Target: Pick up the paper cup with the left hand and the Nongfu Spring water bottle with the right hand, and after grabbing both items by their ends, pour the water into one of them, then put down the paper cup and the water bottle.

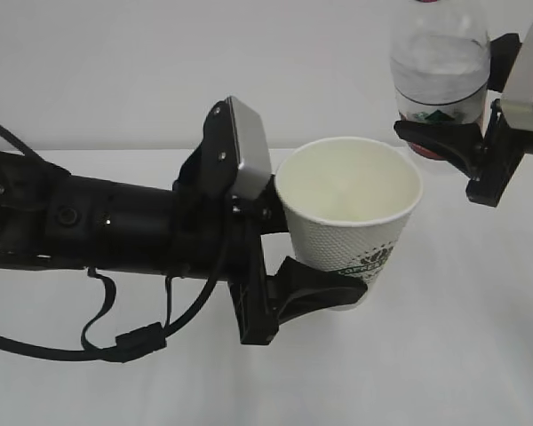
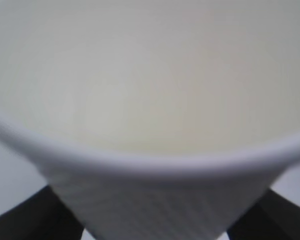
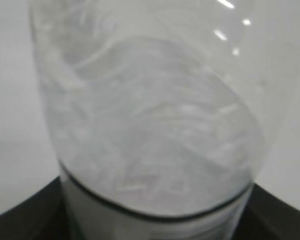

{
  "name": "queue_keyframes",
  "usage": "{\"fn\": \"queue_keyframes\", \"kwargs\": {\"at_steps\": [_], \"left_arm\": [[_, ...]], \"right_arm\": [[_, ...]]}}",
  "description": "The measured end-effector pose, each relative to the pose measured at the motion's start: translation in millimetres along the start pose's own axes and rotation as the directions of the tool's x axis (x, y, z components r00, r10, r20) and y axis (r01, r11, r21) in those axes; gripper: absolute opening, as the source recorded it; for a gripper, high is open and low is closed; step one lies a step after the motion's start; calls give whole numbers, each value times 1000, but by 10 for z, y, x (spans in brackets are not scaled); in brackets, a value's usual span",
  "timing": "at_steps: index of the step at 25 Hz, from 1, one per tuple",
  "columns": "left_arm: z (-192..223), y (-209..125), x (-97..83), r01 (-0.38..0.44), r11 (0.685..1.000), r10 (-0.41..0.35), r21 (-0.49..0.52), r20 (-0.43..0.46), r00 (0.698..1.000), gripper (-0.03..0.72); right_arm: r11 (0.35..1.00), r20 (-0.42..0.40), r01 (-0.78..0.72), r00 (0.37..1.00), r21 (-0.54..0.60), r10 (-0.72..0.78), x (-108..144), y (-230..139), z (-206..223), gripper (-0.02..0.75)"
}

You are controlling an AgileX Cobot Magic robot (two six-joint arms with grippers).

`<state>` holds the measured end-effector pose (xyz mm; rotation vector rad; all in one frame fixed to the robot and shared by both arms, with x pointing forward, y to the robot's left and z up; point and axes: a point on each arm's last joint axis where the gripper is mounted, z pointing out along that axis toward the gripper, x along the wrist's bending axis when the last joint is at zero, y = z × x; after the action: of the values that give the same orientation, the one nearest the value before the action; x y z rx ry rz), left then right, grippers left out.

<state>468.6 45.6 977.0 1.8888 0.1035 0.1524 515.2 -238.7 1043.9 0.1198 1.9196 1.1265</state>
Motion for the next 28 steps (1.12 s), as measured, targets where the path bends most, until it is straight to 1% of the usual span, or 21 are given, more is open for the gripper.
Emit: {"fn": "queue_keyframes", "kwargs": {"at_steps": [5, 13, 28], "left_arm": [[65, 139, 9, -26, 1000, 26, -13, 9, 1000, 549], [68, 156, 18, -21, 1000, 22, -18, 7, 1000, 547], [68, 161, 15, -20, 1000, 20, -23, 10, 1000, 546]], "right_arm": [[999, -1, 38, 999, -2, -38, 1, 1, 0, 504], [991, 3, 133, 991, -2, -133, -2, 2, 0, 505], [968, 83, 252, 964, 4, -251, -74, 16, -2, 504]]}}
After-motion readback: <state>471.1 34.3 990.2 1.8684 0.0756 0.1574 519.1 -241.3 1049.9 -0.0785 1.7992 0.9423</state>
